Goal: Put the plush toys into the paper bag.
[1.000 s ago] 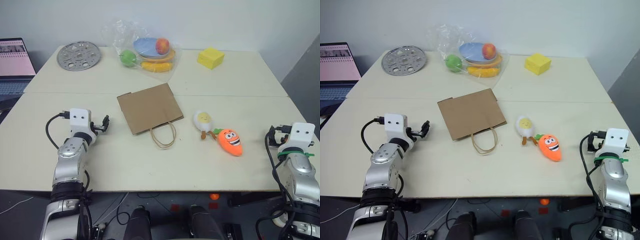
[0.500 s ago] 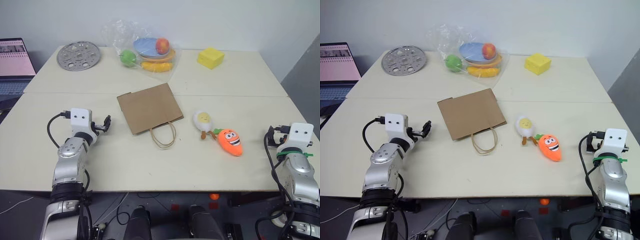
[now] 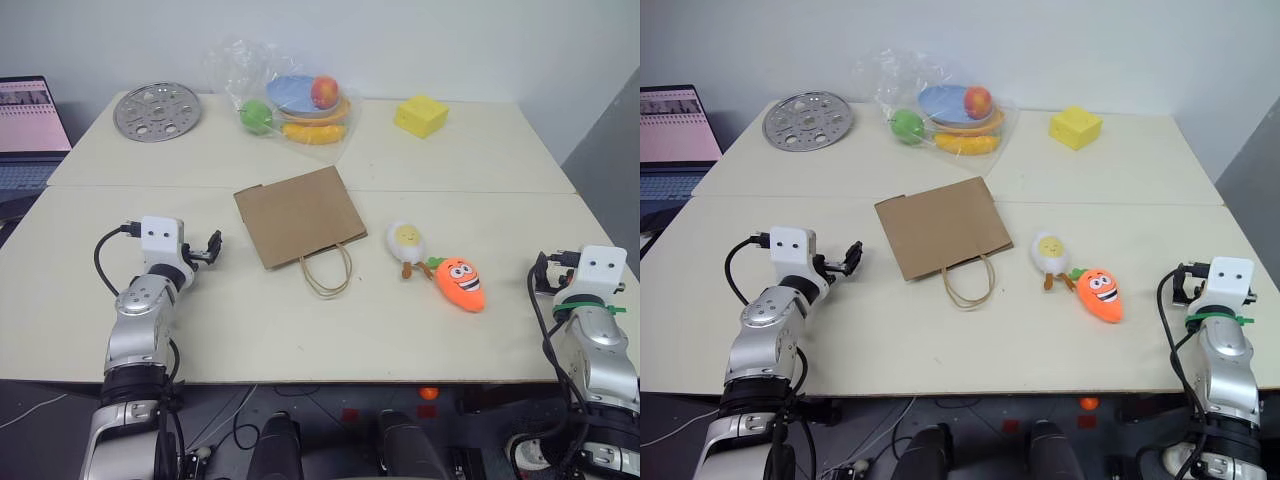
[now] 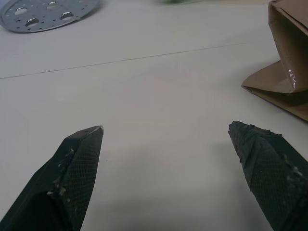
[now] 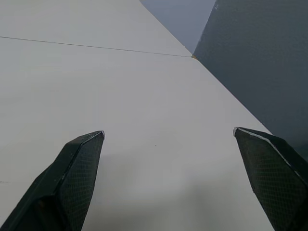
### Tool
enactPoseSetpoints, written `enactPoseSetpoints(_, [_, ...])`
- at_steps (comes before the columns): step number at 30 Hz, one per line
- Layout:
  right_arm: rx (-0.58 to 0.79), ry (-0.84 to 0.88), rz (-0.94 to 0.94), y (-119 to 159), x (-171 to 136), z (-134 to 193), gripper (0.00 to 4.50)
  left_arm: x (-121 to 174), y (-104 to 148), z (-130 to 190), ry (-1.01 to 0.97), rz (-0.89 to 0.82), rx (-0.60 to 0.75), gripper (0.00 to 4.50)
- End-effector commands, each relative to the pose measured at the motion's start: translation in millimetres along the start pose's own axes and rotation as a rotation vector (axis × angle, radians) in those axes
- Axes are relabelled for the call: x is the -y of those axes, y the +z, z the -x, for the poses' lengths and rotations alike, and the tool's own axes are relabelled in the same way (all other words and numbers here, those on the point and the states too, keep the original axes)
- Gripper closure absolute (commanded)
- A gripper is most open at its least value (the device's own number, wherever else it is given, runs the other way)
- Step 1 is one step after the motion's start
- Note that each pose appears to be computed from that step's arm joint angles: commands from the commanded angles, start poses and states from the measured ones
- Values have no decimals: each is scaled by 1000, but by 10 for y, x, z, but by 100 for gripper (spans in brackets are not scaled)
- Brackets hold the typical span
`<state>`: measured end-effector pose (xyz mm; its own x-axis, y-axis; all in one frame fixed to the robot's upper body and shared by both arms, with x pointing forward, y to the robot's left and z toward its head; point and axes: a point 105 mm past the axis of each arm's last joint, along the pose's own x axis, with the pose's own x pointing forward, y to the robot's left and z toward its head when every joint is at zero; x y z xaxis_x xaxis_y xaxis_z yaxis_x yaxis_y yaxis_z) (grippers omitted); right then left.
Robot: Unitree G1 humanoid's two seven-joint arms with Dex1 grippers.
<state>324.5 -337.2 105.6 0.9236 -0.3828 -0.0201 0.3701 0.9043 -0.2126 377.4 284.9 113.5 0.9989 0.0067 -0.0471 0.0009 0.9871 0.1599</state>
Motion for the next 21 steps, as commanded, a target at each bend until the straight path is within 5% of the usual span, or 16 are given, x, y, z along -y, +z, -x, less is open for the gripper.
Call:
enactPoseSetpoints(1, [80, 27, -17, 182, -56, 7, 0, 86, 168, 27, -51, 16, 69, 4])
enactPoseSetpoints(7, [159, 247, -25, 313, -442, 113, 0, 350, 172, 165, -192, 17, 97, 4])
enactPoseSetpoints(14, [165, 241, 2, 319, -389, 114, 0, 297, 171, 235, -171, 20, 96, 4])
enactPoseSetpoints(18, [209, 285, 65, 460, -396, 151, 0, 324, 471, 309, -253, -80, 197, 4])
enactPoseSetpoints(21, [295, 468, 72, 834, -566, 360, 0, 723, 724, 537, -569, -264, 269, 4])
